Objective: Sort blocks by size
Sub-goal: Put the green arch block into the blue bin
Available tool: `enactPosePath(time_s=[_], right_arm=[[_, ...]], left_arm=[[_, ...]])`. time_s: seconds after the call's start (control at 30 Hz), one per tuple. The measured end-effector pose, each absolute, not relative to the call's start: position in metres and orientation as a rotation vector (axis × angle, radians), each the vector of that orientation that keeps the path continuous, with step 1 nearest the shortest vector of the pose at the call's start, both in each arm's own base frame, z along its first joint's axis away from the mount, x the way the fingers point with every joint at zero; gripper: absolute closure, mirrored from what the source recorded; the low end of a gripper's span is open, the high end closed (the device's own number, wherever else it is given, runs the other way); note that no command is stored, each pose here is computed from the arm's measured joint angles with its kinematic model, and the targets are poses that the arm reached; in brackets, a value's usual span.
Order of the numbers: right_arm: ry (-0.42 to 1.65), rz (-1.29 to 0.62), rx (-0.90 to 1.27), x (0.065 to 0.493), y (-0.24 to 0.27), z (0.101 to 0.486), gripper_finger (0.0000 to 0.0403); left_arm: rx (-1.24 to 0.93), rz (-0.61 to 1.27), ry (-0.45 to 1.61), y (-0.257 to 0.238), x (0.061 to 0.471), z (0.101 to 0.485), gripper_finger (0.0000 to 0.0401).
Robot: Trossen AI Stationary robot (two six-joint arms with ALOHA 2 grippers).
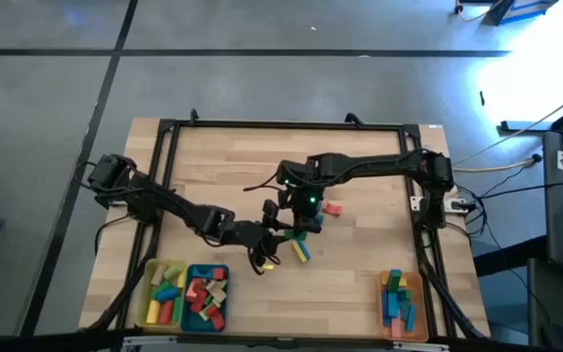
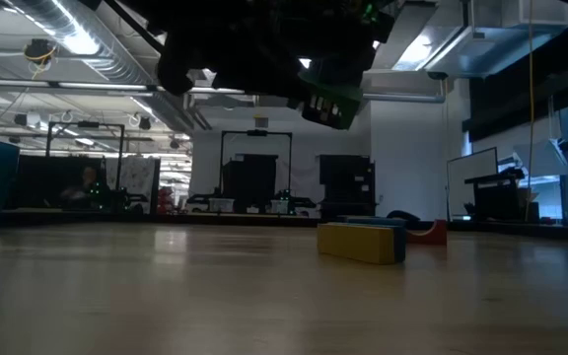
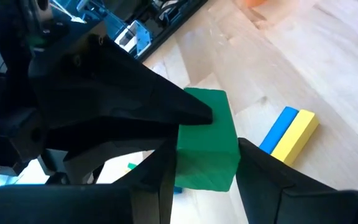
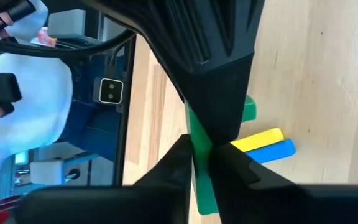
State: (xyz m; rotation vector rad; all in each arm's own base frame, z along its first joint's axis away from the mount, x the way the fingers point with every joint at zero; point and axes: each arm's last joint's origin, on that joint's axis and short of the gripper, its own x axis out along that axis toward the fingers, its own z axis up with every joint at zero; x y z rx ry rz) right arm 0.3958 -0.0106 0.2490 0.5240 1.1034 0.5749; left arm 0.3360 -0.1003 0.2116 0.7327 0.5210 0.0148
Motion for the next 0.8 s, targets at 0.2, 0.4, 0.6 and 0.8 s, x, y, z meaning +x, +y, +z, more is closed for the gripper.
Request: enactPosePath(time_s=[0.2, 0.4, 0.6, 0.8], right_arm=[[1.1, 0.559, 0.483, 0.398, -0.003, 0.249, 0.0284], [1.119, 0.525, 0.465, 0.397, -0.004, 0.248, 0.0226], [1.203, 0.514, 0.392, 0.38, -0.008, 0.254, 0.0211], [1.322, 0.446, 0.232, 0.353, -0.01, 0.27, 0.021]], left_arm=[[0.681, 0.016, 0.512, -0.103, 0.335, 0.212, 0.028], [0.605, 0.005, 0.495, -0.115, 0.33, 0.215, 0.0278], [0.532, -0.049, 0.529, -0.134, 0.316, 0.214, 0.0279], [0.371, -0.061, 0.61, -0.154, 0.292, 0.217, 0.0278]])
